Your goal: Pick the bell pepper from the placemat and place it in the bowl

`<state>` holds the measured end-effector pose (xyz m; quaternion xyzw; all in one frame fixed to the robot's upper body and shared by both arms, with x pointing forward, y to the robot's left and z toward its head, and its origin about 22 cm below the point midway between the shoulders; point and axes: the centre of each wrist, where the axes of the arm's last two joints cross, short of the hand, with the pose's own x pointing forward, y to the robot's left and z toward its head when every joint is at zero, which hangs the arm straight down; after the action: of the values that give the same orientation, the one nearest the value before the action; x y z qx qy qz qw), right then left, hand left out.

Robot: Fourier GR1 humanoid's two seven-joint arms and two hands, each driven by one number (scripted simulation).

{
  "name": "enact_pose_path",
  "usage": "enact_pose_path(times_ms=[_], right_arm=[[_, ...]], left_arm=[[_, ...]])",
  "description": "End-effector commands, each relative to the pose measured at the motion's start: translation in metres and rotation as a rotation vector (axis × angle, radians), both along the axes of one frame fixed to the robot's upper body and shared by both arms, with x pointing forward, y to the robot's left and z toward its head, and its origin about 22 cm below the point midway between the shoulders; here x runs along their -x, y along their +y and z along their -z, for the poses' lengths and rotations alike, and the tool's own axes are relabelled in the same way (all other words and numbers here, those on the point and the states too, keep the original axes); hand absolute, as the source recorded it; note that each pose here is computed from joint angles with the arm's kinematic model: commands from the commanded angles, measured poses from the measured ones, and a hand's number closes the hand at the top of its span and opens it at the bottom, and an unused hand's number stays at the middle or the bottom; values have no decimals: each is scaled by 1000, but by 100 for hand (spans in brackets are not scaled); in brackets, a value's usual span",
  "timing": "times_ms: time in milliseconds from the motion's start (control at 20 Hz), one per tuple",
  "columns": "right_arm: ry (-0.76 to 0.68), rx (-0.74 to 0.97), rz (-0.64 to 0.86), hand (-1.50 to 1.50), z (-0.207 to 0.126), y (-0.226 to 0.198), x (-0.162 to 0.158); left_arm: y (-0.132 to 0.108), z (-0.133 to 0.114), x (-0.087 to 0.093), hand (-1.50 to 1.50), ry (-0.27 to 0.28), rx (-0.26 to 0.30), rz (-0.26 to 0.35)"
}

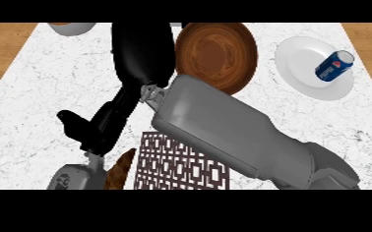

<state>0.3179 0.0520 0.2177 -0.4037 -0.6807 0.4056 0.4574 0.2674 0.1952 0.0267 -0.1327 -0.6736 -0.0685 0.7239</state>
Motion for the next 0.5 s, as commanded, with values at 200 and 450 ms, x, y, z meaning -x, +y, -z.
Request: enact_pose_path(times_ms=[200,450], right_arm=[[-34,70,85,150,15,-12,-68],[25,171,158,150,56,-42,-100]], left_arm=[[-4,-8,-12,0,-5,-16,5],[-15,-7,-1,0,-2,4,34]])
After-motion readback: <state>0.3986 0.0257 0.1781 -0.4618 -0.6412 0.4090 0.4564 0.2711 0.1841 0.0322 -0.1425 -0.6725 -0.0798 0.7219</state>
